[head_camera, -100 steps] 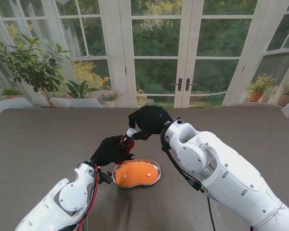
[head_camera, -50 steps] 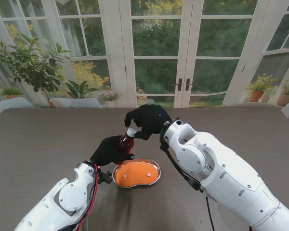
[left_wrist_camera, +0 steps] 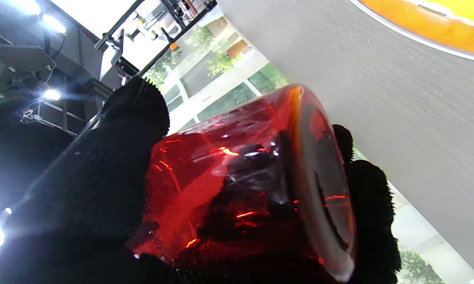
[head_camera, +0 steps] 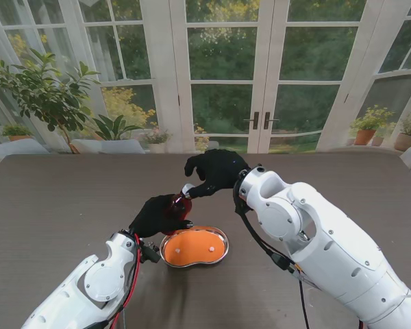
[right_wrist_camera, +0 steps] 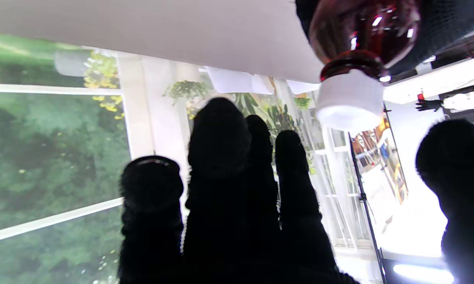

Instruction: Collect the cotton balls from the tray into a sample bottle

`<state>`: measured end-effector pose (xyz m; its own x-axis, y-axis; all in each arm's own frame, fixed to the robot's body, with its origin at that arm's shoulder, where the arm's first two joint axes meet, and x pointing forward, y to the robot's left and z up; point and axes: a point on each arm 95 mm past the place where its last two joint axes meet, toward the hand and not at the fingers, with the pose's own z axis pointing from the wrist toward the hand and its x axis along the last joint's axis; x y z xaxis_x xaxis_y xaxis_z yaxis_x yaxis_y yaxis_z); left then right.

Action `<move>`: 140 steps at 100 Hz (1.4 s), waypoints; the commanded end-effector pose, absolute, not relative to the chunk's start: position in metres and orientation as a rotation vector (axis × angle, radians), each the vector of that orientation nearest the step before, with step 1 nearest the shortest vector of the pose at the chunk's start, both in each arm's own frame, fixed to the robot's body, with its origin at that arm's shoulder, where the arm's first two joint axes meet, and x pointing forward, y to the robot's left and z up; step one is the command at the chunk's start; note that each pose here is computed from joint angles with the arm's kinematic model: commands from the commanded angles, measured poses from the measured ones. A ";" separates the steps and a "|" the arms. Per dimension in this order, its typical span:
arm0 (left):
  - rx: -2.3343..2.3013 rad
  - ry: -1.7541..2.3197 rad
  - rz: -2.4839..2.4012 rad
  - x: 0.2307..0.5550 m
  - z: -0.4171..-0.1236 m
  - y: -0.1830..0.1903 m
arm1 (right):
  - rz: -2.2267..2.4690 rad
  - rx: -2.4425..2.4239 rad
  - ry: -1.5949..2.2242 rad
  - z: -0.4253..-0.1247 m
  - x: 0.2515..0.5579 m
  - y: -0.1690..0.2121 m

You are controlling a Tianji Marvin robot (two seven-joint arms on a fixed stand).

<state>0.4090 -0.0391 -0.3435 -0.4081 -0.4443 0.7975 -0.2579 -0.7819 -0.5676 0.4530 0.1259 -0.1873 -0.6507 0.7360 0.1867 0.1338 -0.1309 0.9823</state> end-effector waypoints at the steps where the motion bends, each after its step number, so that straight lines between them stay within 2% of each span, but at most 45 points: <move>1: -1.645 0.999 -2.347 0.408 -0.344 -0.043 | 1.821 0.970 1.718 -0.188 0.451 0.129; 140: -1.633 0.995 -2.352 0.408 -0.344 -0.042 | 1.888 0.858 1.735 -0.195 0.447 0.143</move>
<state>0.4086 -0.0385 -0.3437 -0.4144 -0.4437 0.7946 -0.2495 -0.7843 -0.5680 0.4497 0.1389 -0.1939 -0.7051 0.6930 0.1500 0.0878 -0.1246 0.9883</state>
